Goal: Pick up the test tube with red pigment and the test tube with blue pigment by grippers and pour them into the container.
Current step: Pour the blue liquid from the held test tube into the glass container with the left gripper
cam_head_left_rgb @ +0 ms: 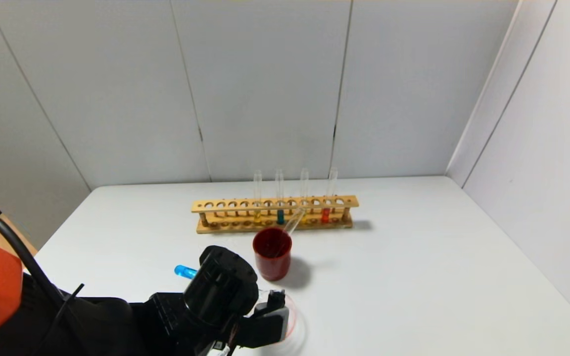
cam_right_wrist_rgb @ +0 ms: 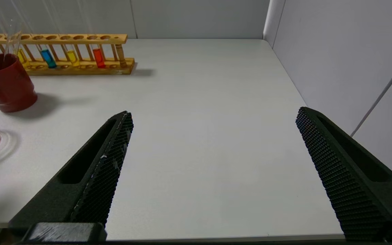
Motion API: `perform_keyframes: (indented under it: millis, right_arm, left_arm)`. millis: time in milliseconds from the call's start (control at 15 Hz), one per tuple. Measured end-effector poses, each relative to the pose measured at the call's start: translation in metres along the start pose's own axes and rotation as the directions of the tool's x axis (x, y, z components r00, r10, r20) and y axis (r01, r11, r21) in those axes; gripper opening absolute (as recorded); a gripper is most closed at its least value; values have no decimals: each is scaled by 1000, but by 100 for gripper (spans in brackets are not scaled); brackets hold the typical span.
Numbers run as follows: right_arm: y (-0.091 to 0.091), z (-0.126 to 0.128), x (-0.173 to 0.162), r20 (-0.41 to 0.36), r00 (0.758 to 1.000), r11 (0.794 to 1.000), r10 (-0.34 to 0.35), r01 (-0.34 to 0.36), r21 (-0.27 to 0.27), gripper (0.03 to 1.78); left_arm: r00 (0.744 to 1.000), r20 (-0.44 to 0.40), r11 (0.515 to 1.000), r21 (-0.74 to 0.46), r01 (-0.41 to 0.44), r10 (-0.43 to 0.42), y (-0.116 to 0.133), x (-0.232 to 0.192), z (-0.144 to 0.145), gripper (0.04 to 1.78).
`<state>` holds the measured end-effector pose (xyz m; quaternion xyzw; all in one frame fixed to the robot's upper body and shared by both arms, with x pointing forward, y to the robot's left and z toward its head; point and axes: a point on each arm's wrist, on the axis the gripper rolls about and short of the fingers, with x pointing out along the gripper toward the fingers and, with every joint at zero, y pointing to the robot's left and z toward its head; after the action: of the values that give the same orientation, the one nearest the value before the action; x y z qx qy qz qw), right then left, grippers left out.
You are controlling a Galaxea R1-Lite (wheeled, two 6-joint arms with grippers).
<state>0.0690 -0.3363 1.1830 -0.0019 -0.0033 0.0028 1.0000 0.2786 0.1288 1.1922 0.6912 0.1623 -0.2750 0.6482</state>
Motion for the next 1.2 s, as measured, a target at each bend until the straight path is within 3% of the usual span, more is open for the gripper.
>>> perform_keyframes:
  millis: [267,1200]
  right_arm:
    - [0,0,0,0,1000,1000,0,0,0,175]
    - [0,0,0,0,1000,1000,0,0,0,175]
  left_arm:
    - [999,-43,997,76,27,-24,-6,1,6,30]
    - [993,-95,985,150,85,-71,1,3,21,30]
